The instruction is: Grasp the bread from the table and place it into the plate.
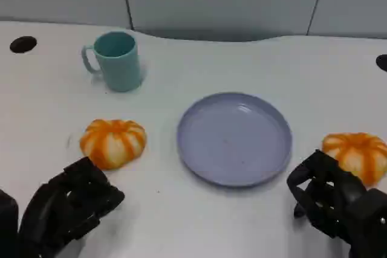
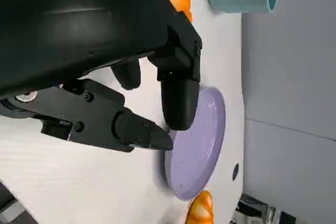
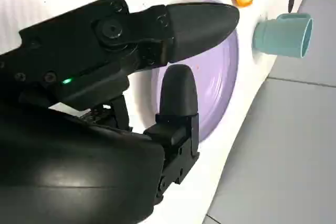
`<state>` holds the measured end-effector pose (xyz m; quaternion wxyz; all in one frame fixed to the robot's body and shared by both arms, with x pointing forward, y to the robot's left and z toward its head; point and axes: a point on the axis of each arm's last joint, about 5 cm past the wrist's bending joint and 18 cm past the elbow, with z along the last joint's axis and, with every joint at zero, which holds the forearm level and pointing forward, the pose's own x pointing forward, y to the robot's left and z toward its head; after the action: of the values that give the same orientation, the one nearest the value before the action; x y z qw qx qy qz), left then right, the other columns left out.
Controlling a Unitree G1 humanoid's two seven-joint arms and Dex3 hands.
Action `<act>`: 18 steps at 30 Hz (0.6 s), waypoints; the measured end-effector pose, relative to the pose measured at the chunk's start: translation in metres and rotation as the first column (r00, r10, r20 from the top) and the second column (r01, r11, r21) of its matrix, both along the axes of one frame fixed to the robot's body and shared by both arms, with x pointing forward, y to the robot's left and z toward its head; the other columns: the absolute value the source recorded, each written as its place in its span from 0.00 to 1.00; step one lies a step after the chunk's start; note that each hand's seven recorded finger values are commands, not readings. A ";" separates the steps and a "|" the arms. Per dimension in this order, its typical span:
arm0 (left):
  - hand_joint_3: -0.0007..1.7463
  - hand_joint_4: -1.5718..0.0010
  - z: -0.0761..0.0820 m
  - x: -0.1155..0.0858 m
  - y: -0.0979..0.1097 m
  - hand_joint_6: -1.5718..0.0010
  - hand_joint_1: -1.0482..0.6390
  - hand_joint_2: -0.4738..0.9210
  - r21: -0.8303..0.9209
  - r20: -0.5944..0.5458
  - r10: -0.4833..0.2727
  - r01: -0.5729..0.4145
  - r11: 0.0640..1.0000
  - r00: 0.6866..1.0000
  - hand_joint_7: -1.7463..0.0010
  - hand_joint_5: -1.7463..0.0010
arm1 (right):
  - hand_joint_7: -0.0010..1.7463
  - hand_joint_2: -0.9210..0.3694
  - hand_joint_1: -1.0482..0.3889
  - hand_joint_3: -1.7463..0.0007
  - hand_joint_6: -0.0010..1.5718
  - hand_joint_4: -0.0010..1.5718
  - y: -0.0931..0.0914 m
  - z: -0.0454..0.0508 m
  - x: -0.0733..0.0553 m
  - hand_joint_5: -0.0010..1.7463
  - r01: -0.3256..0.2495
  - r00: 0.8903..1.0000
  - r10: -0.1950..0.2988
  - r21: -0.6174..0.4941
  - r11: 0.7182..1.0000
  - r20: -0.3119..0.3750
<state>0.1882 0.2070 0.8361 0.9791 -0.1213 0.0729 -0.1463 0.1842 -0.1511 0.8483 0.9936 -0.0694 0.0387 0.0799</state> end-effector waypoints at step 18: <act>0.00 0.59 0.000 0.000 0.000 0.66 0.47 0.97 0.000 -0.002 -0.007 0.007 1.000 1.000 0.06 0.00 | 1.00 0.00 0.55 0.82 0.23 0.36 0.000 -0.0001 0.000 1.00 0.002 1.000 -0.002 -0.002 1.000 0.000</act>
<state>0.1884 0.2069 0.8361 0.9785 -0.1212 0.0741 -0.1495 0.1842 -0.1510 0.8482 0.9936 -0.0704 0.0390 0.0791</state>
